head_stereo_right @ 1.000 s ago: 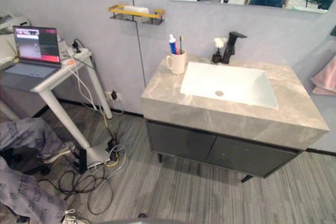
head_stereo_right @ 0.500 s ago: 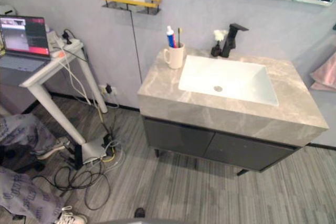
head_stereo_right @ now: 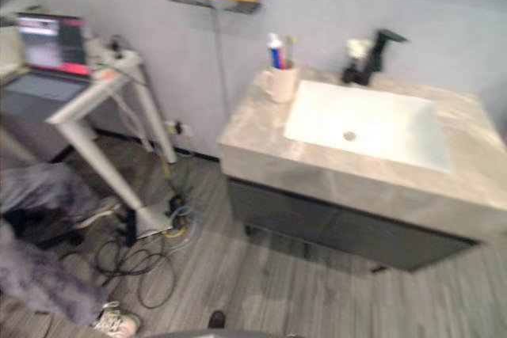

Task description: Organize washtable

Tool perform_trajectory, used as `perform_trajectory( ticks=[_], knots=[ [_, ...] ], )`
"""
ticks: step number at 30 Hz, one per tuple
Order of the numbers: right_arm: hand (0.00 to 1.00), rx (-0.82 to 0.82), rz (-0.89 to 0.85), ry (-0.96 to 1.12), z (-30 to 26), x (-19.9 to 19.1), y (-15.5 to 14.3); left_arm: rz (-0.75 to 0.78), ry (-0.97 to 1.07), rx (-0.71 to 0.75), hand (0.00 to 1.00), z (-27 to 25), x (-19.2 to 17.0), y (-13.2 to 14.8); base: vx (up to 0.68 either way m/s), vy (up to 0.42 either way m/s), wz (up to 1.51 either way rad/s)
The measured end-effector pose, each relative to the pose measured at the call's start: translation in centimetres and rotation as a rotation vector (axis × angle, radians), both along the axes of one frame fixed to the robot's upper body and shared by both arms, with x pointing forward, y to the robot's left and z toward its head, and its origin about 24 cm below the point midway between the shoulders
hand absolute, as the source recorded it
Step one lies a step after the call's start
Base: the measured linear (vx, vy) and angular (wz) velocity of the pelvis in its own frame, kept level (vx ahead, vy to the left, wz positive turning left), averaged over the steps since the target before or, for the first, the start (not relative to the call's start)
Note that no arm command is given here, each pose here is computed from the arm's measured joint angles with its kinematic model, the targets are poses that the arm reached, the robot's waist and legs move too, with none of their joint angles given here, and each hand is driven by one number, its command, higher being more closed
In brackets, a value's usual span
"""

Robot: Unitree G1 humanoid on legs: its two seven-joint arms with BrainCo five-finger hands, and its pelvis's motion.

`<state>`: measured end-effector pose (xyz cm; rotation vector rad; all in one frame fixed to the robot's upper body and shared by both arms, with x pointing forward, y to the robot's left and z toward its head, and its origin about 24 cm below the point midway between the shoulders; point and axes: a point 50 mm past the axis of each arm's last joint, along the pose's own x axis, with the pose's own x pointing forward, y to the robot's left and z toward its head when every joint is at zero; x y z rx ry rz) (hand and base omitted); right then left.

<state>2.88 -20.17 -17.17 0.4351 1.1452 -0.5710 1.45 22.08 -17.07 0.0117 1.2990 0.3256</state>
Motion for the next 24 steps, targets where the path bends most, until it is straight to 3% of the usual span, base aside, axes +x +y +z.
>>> perform_trajectory(
  ticks=[8, 15, 24],
  knots=[
    [0.0, 0.04, -0.004, 0.001, -0.2, 0.3, 1.5, 0.057, -0.03, 0.03, 0.0, 0.3, 0.2, 1.1, 0.15, -0.18, 1.09],
    [0.0, 0.005, -0.008, 0.013, -0.1, 0.4, 0.0, 0.083, -0.077, -0.018, 0.0, 0.1, 2.0, -0.4, 0.02, -0.193, 1.0],
    [0.0, 0.019, 0.026, 0.011, -0.2, 0.7, 0.8, 0.01, -0.094, 0.005, 0.0, 0.4, 3.0, 0.5, -0.06, -0.039, 0.59]
  ],
)
